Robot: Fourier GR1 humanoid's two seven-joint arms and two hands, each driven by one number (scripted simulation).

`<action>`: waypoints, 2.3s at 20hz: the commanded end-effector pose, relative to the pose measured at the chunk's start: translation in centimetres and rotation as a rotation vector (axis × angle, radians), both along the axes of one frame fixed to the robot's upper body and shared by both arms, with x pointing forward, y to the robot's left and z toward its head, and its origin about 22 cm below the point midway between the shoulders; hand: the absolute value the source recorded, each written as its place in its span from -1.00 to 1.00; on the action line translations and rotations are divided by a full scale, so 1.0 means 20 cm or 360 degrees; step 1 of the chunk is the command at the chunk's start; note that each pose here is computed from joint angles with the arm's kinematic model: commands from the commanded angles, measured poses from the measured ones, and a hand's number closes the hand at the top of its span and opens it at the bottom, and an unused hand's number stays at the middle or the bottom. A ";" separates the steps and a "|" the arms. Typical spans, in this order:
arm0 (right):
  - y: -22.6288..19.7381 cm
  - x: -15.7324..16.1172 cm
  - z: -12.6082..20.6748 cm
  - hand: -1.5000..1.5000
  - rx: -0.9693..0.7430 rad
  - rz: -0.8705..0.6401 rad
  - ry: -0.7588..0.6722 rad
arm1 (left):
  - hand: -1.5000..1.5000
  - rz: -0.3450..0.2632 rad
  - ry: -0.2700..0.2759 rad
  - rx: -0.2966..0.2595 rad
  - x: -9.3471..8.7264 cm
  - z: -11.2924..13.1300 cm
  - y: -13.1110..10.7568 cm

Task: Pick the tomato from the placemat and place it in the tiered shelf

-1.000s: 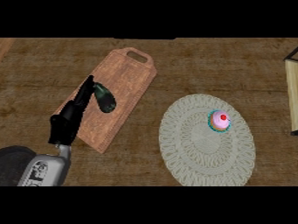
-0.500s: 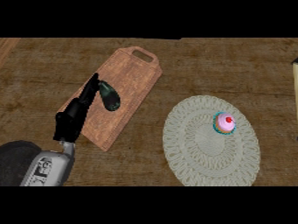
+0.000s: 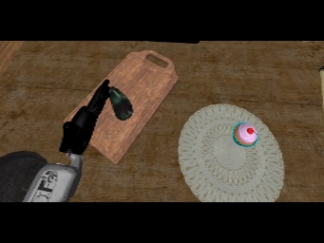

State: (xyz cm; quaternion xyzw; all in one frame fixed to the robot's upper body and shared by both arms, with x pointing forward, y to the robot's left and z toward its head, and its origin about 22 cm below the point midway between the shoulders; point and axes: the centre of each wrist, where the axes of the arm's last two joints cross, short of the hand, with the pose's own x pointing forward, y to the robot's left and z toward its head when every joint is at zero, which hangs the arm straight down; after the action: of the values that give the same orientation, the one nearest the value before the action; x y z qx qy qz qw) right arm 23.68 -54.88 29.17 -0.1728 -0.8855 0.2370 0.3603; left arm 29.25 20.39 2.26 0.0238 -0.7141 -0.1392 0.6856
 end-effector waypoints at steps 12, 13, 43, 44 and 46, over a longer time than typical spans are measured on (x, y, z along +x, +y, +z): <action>0.06 0.26 -0.04 1.00 0.0222 0.0449 0.0098 | 0.00 0.0017 0.0004 0.0011 -0.02 0.05 -0.03; 0.06 0.23 0.00 1.00 -0.0099 0.0060 0.0099 | 0.00 -0.0007 -0.0008 0.0001 -0.03 0.00 -0.03; -0.14 0.24 0.13 -1.00 0.0787 0.0228 0.0498 | 0.00 0.0032 0.0007 -0.0004 0.02 0.01 0.04; -0.13 0.25 0.17 -1.00 0.0815 0.0176 0.0496 | 0.00 -0.0002 -0.0036 0.0020 0.03 0.00 0.01; -0.21 0.13 0.20 -1.00 0.0821 0.0085 0.0501 | 0.00 -0.0014 -0.0023 -0.0002 0.02 0.02 -0.01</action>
State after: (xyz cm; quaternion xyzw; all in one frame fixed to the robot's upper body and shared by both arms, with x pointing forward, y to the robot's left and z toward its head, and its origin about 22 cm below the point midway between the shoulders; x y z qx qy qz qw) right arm 28.24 -57.58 32.27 -0.0371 -0.8482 0.0539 0.5256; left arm 29.49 20.39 2.28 0.0282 -0.7170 -0.1366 0.6830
